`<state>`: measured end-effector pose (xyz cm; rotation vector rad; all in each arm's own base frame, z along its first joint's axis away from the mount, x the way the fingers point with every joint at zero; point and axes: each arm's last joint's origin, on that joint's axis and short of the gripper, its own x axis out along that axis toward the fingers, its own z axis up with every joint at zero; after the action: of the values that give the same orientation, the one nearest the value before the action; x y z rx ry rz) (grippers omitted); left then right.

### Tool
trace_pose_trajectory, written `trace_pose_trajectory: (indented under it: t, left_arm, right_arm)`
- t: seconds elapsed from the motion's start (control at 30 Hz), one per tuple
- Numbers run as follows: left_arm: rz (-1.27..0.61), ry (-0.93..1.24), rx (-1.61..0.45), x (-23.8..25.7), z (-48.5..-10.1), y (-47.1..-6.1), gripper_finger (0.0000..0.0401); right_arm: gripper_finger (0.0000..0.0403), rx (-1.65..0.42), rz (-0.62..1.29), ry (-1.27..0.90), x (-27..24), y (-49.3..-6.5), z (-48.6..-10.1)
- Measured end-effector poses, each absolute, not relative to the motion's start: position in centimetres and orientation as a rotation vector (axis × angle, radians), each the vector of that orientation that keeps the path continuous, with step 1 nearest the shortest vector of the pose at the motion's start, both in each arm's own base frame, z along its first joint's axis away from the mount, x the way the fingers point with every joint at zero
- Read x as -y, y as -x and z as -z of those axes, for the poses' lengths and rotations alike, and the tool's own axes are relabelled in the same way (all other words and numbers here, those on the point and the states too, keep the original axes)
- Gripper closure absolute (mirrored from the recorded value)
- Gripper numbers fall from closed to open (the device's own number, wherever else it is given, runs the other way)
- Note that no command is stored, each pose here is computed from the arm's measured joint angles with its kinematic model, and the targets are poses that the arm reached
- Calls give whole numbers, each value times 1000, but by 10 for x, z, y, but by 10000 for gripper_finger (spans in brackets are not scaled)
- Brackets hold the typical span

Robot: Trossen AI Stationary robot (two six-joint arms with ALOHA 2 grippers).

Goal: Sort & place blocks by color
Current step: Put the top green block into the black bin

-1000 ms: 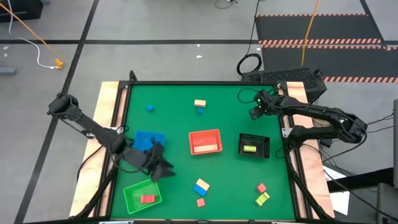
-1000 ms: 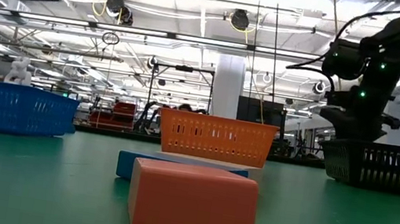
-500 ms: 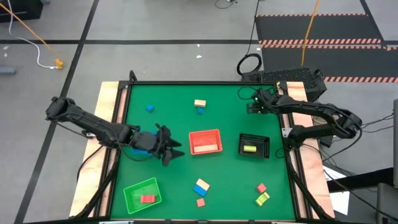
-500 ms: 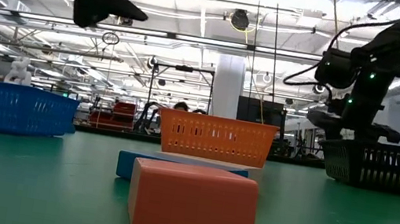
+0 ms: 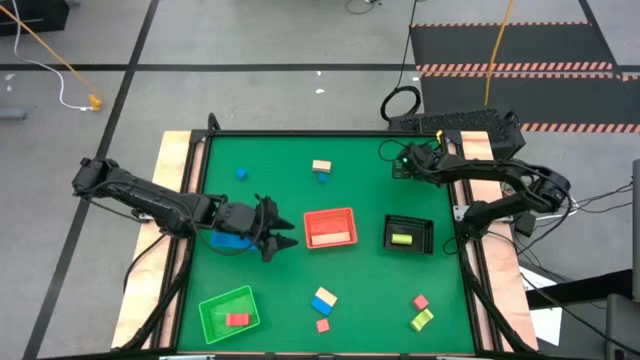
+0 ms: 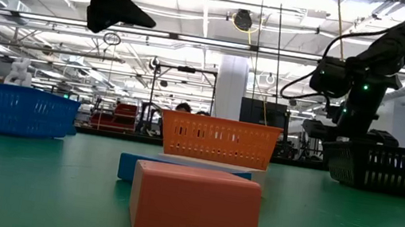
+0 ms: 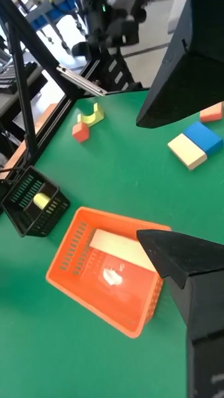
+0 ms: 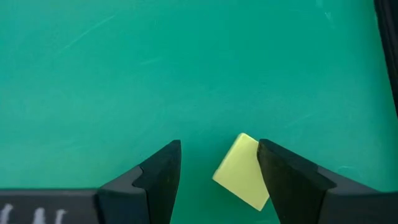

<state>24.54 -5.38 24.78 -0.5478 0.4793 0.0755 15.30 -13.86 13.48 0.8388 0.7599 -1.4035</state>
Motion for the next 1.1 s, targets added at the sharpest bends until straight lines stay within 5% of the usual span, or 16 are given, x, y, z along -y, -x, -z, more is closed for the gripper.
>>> trace_pose_trajectory:
  t: [0.43, 1.1]
  left_arm:
    - [-97, 530, -478, 47, -247, -246, 119]
    - [-99, 537, -478, 47, -247, -246, 119]
  right_arm:
    - [197, -1026, 1182, -443, 129, -141, -154]
    - [197, -1124, 1038, -577, 153, -131, -133]
